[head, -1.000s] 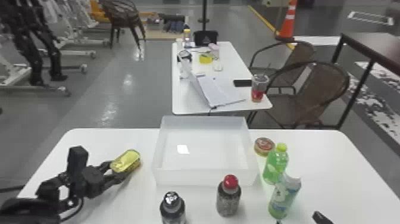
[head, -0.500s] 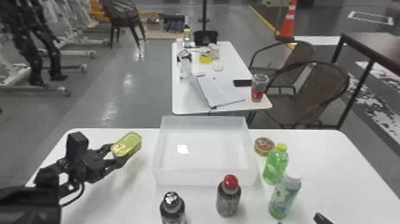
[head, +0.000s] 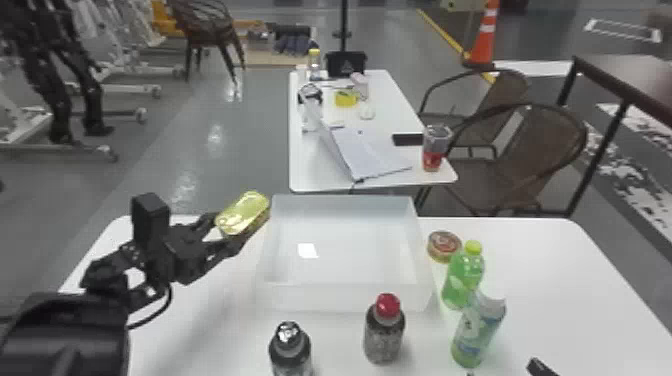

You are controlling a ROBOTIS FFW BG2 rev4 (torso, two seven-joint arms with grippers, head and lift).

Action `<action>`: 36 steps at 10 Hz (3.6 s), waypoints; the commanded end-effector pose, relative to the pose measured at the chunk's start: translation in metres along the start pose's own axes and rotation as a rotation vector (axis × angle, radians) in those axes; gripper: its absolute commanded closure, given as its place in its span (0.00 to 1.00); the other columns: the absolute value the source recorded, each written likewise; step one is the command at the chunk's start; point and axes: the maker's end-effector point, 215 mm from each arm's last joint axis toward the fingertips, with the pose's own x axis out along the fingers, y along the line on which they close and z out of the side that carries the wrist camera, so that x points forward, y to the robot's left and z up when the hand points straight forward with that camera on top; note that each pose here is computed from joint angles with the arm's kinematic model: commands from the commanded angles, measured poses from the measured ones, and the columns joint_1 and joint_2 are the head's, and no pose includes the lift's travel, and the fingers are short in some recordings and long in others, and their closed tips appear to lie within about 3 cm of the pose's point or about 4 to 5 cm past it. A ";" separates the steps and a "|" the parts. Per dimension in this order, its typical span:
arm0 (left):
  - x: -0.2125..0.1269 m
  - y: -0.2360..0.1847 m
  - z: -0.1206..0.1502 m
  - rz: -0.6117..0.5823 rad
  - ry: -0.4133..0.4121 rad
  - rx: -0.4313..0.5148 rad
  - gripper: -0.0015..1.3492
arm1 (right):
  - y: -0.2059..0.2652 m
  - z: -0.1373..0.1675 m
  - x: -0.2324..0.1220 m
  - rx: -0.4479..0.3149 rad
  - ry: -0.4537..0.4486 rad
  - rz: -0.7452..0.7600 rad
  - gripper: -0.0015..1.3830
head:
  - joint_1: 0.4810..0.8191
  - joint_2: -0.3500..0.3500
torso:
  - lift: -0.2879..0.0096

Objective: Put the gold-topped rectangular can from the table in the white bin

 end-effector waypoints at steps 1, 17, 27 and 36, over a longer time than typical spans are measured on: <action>0.023 -0.045 0.002 -0.084 -0.006 -0.028 0.81 | 0.000 0.000 0.000 0.002 0.000 -0.002 0.09 | 0.20 0.50 | 0.63; 0.031 -0.066 0.011 -0.072 -0.129 -0.102 0.10 | -0.001 -0.005 -0.002 0.021 0.006 -0.007 0.09 | 0.20 0.50 | 0.63; -0.186 -0.047 -0.093 0.596 -0.096 -0.319 0.10 | -0.006 -0.001 -0.018 0.013 0.007 -0.049 0.09 | 0.20 0.50 | 0.63; -0.201 -0.081 -0.117 0.644 -0.082 -0.367 0.10 | -0.009 -0.001 -0.026 0.023 0.006 -0.072 0.09 | 0.20 0.50 | 0.63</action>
